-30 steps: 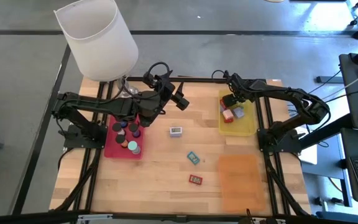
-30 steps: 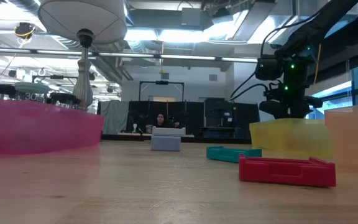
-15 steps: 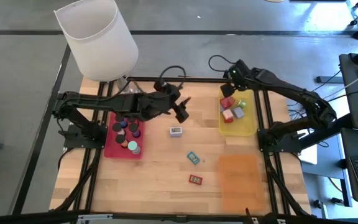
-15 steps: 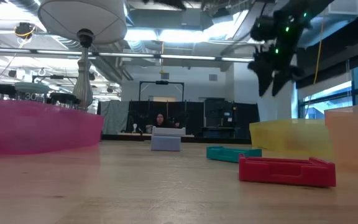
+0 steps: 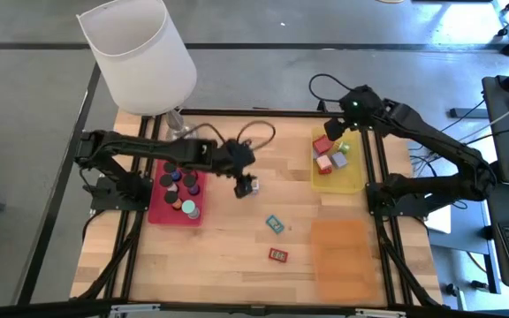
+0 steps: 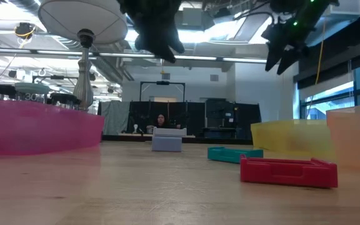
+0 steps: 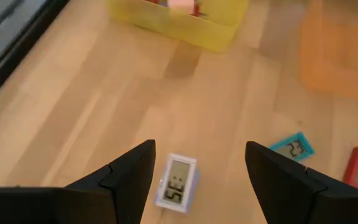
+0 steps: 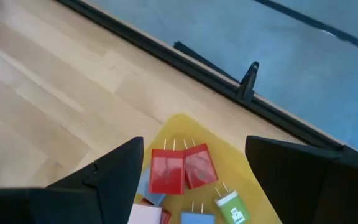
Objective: Pick & Place Office items
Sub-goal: Put the white digital clock into the orange bin
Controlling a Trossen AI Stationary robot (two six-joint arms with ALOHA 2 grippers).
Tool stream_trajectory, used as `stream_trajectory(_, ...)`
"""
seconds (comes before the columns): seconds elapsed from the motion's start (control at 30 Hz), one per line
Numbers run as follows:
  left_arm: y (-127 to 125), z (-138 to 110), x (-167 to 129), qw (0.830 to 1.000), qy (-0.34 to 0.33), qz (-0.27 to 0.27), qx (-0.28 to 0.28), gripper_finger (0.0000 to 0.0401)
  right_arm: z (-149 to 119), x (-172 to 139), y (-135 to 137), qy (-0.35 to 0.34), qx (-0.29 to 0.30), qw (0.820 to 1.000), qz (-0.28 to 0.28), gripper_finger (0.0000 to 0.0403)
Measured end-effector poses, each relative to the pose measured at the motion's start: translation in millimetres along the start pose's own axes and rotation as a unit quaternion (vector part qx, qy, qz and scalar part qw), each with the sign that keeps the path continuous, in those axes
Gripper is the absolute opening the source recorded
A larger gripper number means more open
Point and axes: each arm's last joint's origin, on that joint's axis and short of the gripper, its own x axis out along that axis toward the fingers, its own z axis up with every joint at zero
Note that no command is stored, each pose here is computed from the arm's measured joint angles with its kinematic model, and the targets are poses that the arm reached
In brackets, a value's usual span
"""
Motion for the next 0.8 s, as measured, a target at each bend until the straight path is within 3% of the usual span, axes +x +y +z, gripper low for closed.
stream_trajectory(0.17,-13.5,-20.1,12.1,0.999,-0.031,0.031,0.0,0.0246,-3.6,-20.9,-5.0,-0.035,0.007,0.999,0.013,0.0286)
stream_trajectory(0.37,-21.9,-41.5,22.7,0.999,-0.039,0.03,0.011,0.0246,-10.1,-45.6,-11.0,-0.077,0.015,0.996,0.037,0.0286)
stream_trajectory(0.67,-10.3,-80.3,40.2,0.993,0.011,0.06,0.104,0.0246,-13.9,-57.0,-14.3,-0.097,0.03,0.994,0.043,0.0286)
stream_trajectory(0.8,-9.4,-82.4,43.5,0.989,-0.008,0.063,0.131,0.0246,-13.9,-57.0,-14.3,-0.096,0.04,0.994,0.045,0.0286)
